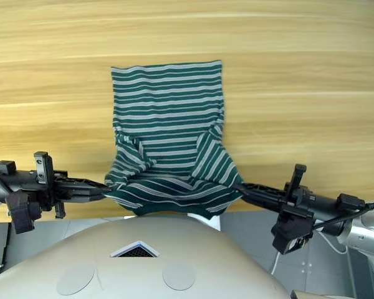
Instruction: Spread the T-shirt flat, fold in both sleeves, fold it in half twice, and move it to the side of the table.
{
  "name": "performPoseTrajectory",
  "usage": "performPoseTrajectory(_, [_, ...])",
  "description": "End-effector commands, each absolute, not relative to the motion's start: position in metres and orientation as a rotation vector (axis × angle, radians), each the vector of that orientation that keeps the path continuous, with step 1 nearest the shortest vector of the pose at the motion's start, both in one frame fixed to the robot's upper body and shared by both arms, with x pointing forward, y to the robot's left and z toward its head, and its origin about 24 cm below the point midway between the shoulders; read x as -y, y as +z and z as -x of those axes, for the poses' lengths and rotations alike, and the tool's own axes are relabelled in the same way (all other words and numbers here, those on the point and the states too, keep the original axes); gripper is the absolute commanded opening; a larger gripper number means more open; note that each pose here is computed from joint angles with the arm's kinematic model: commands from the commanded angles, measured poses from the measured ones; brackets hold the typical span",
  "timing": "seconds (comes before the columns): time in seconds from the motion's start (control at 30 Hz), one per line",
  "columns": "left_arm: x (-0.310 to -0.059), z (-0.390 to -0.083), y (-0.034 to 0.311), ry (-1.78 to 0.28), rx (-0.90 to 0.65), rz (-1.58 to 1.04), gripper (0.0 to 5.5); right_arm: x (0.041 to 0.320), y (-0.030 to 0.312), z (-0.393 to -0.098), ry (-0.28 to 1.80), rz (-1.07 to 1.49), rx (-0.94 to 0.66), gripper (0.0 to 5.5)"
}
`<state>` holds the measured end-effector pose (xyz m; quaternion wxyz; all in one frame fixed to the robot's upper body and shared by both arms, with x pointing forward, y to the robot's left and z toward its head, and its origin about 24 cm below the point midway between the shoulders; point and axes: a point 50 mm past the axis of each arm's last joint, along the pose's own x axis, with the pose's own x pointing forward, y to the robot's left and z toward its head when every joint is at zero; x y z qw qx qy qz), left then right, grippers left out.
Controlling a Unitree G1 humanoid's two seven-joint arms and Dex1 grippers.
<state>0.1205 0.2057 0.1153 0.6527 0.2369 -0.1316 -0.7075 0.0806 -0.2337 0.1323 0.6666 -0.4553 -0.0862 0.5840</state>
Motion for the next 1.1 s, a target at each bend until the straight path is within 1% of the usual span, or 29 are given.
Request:
performPoseTrajectory(0.03, [-0.215, -0.144, 0.103, -1.513, 0.226, -0.586, 0.01, 0.230, 0.130, -0.102, 1.265, 1.068, 0.203, 0.03])
performPoseTrajectory(0.17, [-0.222, -0.176, 0.096, -1.352, 0.196, -0.593, 0.01, 0.223, 0.116, -0.147, 1.110, 1.096, 0.143, 0.03])
performPoseTrajectory(0.33, [-0.228, -0.231, 0.094, -1.087, 0.163, -0.617, 0.01, 0.215, 0.116, -0.218, 0.850, 1.211, 0.172, 0.03])
performPoseTrajectory(0.43, [-0.229, -0.257, 0.098, -0.968, 0.167, -0.601, 0.01, 0.211, 0.111, -0.250, 0.783, 1.268, 0.154, 0.03])
performPoseTrajectory(0.53, [-0.229, -0.285, 0.096, -0.875, 0.129, -0.613, 0.01, 0.210, 0.104, -0.278, 0.716, 1.293, 0.117, 0.03])
performPoseTrajectory(0.63, [-0.228, -0.306, 0.085, -0.815, 0.063, -0.648, 0.01, 0.203, 0.097, -0.298, 0.686, 1.304, 0.101, 0.03])
performPoseTrajectory(0.77, [-0.220, -0.322, 0.065, -0.796, -0.026, -0.672, 0.01, 0.195, 0.082, -0.314, 0.692, 1.311, 0.065, 0.03])
performPoseTrajectory(0.97, [-0.207, -0.331, 0.039, -0.799, -0.135, -0.655, 0.01, 0.187, 0.053, -0.329, 0.694, 1.322, -0.025, 0.03])
performPoseTrajectory(1.1, [-0.200, -0.338, 0.034, -0.738, -0.160, -0.593, 0.01, 0.187, 0.032, -0.334, 0.652, 1.315, -0.114, 0.03])
